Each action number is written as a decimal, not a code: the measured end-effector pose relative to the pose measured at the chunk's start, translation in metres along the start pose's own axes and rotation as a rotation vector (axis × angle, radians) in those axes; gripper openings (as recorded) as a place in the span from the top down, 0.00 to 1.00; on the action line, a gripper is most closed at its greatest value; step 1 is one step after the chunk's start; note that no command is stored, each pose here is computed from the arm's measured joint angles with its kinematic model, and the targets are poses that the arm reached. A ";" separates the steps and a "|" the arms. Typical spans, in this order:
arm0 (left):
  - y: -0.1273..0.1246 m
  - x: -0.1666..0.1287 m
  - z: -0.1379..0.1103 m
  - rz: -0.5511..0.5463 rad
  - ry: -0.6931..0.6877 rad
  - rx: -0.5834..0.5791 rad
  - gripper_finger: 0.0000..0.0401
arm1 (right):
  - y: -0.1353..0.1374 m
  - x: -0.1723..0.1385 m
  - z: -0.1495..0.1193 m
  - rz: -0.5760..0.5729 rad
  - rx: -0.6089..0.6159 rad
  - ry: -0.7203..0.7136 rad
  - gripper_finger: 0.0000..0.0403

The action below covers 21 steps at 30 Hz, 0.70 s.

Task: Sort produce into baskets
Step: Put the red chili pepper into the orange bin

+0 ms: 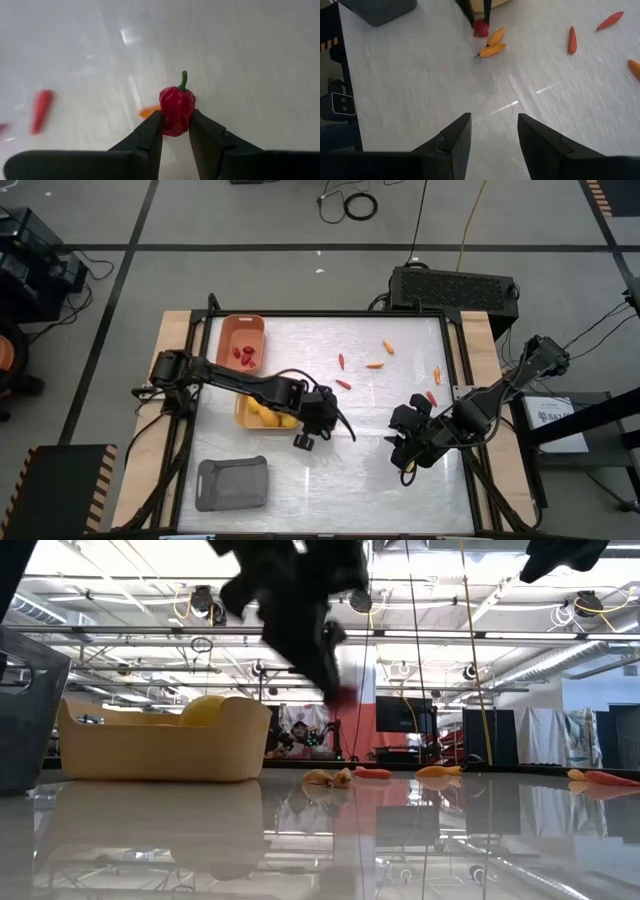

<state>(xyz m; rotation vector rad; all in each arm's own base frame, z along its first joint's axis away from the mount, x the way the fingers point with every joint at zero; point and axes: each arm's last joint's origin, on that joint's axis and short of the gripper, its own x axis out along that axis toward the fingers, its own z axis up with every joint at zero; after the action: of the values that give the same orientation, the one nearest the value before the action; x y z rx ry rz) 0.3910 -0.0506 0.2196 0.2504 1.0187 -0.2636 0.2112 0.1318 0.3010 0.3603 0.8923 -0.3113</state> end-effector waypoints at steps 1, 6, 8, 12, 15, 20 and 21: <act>0.002 -0.007 0.003 0.011 -0.018 -0.009 0.77 | 0.000 0.000 0.000 0.000 -0.001 0.000 0.62; 0.020 -0.048 -0.006 0.071 0.020 -0.065 0.77 | 0.001 0.000 0.000 0.005 0.003 -0.003 0.62; 0.031 -0.064 -0.017 0.087 0.074 -0.105 0.77 | 0.001 0.000 0.001 0.012 0.008 -0.008 0.62; 0.059 -0.093 -0.046 0.144 0.185 -0.184 0.77 | 0.003 0.001 0.006 0.036 0.036 -0.032 0.62; 0.081 -0.105 -0.078 0.174 0.270 -0.239 0.77 | 0.002 0.003 0.011 0.047 0.064 -0.052 0.62; 0.110 -0.128 -0.140 0.213 0.358 -0.374 0.77 | 0.002 0.005 0.020 0.072 0.111 -0.088 0.62; 0.113 -0.131 -0.151 0.222 0.370 -0.407 0.77 | 0.002 0.006 0.021 0.077 0.119 -0.096 0.62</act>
<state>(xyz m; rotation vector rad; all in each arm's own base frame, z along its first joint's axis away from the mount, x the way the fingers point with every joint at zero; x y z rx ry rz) 0.2417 0.1185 0.2663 0.0394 1.3719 0.2007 0.2303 0.1240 0.3090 0.4851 0.7661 -0.3093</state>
